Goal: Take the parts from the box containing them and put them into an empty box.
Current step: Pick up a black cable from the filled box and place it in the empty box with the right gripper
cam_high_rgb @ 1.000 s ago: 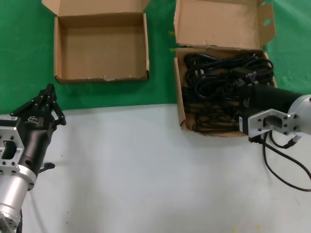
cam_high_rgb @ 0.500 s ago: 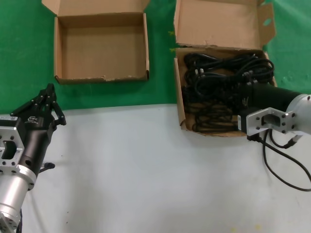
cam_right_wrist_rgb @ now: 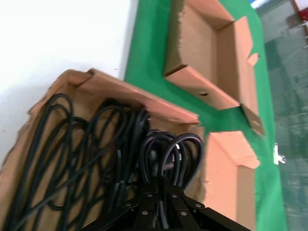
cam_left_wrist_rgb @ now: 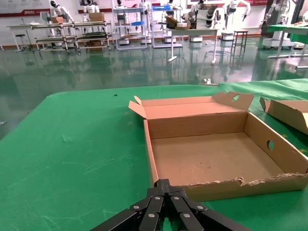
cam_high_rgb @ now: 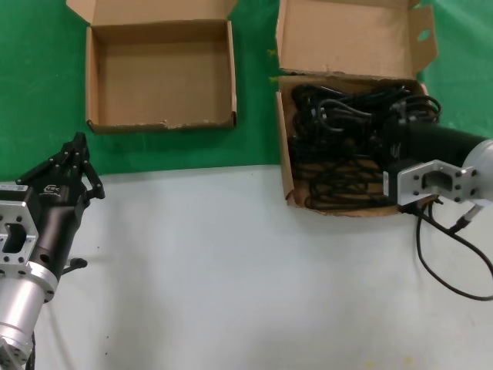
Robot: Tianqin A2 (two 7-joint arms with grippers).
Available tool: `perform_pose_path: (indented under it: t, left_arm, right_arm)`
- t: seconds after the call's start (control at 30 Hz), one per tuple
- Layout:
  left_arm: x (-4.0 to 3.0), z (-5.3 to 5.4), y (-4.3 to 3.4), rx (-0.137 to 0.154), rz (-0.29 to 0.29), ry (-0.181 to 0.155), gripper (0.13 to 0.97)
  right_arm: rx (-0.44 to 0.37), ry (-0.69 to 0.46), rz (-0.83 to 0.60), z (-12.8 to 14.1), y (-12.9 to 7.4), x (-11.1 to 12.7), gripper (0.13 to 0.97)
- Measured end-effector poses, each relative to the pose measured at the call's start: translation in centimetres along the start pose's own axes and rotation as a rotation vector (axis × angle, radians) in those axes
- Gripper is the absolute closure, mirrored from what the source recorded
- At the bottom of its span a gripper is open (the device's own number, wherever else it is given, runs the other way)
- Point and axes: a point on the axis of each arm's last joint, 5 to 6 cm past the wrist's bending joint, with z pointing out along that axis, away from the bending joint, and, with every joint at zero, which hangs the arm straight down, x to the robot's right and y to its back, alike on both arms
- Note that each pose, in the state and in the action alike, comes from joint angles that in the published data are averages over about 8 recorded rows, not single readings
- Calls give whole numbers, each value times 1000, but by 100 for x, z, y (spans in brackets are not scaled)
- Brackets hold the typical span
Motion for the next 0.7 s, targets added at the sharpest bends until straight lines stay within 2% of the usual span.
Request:
perform_pose_path:
  t: [0.37,0.7]
  left_arm:
    - [0,0,0,0,0,0,952]
    - [0,0,0,0,0,0,952]
  right_arm:
    - [26,124,-20,-210,-168,394,935]
    - [120,266,-59,-180,-617,782,935]
